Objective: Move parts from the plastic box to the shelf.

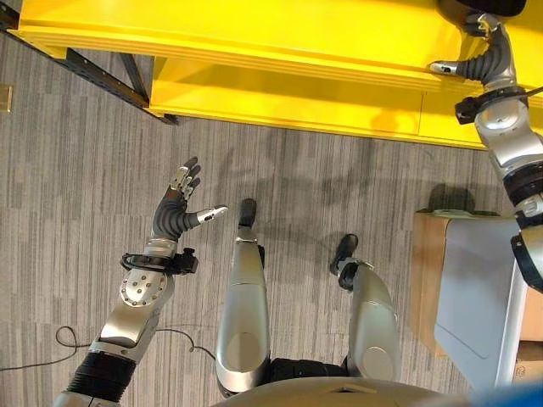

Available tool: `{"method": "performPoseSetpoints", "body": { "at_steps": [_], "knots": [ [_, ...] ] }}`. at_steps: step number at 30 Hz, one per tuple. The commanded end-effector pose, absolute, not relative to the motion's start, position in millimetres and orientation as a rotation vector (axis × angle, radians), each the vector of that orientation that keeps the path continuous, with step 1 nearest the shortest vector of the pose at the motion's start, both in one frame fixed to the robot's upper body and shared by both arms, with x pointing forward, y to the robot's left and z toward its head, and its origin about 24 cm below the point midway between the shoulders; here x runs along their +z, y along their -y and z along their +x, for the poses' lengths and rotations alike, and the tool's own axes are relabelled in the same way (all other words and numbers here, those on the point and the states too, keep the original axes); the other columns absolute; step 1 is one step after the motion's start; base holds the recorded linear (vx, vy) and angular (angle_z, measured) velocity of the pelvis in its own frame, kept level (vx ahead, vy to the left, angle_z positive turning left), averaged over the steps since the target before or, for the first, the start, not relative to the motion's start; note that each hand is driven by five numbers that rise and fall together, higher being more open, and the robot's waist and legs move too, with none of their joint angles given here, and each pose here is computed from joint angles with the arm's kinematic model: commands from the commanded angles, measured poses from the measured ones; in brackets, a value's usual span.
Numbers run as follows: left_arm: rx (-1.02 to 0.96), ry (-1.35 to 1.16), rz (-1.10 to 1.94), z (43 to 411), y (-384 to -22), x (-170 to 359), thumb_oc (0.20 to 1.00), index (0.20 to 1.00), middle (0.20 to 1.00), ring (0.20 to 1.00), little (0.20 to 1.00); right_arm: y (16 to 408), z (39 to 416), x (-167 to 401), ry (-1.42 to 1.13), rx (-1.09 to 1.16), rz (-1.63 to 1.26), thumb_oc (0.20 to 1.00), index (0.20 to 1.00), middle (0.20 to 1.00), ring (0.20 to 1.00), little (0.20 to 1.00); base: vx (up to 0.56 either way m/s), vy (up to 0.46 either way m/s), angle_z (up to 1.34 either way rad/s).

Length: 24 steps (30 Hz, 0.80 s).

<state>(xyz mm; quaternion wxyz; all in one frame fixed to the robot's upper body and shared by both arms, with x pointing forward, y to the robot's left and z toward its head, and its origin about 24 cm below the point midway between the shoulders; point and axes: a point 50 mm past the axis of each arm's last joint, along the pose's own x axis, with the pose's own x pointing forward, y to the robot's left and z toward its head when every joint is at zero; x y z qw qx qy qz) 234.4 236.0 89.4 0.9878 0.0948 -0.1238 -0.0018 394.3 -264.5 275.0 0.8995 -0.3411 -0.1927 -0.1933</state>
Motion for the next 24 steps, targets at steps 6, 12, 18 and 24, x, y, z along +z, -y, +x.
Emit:
{"method": "performPoseSetpoints", "body": {
  "at_steps": [6, 12, 18, 24],
  "knots": [
    [0.004, 0.332, 0.199, 224, -241, 105, 1.0, 1.0, 1.0, 1.0, 1.0, 281, 382, 326, 0.518, -0.509, -0.681, 1.0, 1.0, 1.0, 1.0, 1.0, 0.0, 0.002, 0.02],
    [0.001, 0.333, 0.198, 225, -241, 106, 1.0, 1.0, 1.0, 1.0, 1.0, 276, 383, 330, 0.533, -0.493, -0.676, 1.0, 1.0, 1.0, 1.0, 1.0, 0.0, 0.0, 0.0],
    [0.028, 0.332, 0.196, 226, -242, 104, 1.0, 1.0, 1.0, 1.0, 1.0, 262, 374, 304, 0.596, -0.381, -0.607, 1.0, 1.0, 1.0, 1.0, 1.0, 0.0, 0.0, 0.0],
    [0.043, 0.312, 0.216, 224, -244, 101, 1.0, 1.0, 1.0, 1.0, 1.0, 263, 345, 239, 0.576, -0.281, -0.479, 1.0, 1.0, 1.0, 1.0, 1.0, -0.02, -0.011, -0.05]
  ]
}}
